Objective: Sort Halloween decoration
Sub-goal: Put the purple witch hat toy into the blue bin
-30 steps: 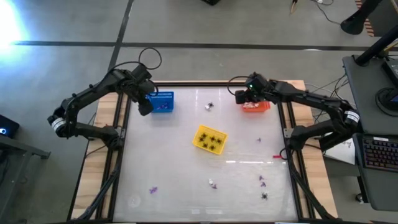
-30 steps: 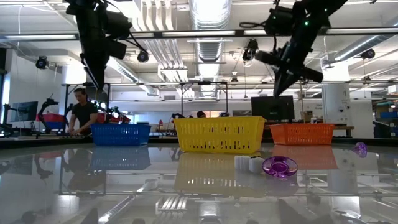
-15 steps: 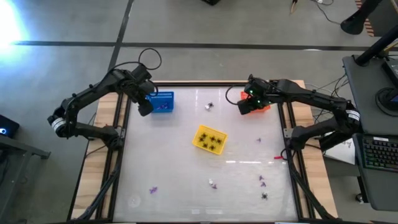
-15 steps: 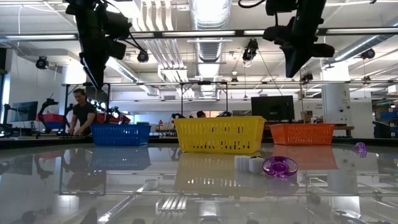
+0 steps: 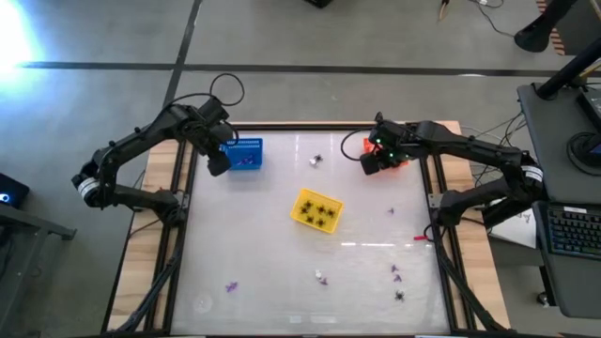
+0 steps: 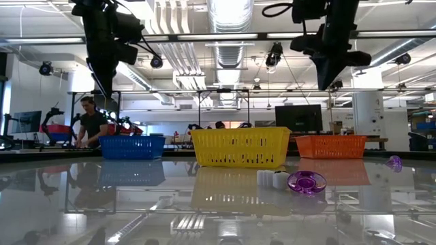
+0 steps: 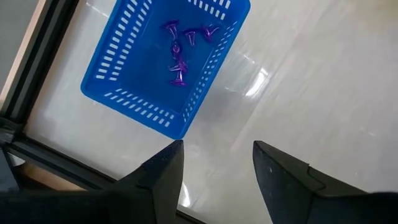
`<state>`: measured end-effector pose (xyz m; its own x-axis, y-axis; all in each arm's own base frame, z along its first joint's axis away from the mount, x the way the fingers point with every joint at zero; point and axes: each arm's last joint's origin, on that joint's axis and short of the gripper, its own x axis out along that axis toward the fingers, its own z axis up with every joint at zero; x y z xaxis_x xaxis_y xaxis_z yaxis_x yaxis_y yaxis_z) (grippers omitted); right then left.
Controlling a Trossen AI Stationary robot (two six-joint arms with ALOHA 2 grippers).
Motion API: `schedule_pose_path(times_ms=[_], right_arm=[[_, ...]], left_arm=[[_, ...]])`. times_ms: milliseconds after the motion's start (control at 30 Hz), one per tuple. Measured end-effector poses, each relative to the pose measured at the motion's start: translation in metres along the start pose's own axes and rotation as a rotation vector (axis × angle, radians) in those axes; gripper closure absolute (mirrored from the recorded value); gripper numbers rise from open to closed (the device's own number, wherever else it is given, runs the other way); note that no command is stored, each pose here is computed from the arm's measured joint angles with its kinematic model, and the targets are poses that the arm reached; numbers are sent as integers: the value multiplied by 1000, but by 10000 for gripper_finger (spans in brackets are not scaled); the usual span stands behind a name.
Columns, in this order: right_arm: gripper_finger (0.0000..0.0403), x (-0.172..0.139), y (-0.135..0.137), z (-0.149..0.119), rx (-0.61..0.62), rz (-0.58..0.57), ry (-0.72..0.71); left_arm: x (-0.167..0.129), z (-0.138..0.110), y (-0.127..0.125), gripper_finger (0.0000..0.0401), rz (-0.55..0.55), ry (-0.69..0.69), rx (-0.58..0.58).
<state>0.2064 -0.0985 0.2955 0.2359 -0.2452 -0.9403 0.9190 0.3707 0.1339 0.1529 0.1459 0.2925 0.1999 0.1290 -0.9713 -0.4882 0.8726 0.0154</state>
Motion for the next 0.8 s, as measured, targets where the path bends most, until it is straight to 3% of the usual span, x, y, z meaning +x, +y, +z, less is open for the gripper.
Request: schedule_pose_path(times_ms=[200,433,633,800], right_arm=[[390,-1,-1,-2,-34,9,34],[390,3,-8,-11,-66,-101,165],[390,4,-8,-11,32,-108,171],[390,4,-7,-11,29,-100,177]], left_arm=[[0,0,0,225,0,0,32],[0,-2,0,225,-5,18,42],[0,-2,-1,225,-6,25,51],[0,-1,0,225,-3,15,51]])
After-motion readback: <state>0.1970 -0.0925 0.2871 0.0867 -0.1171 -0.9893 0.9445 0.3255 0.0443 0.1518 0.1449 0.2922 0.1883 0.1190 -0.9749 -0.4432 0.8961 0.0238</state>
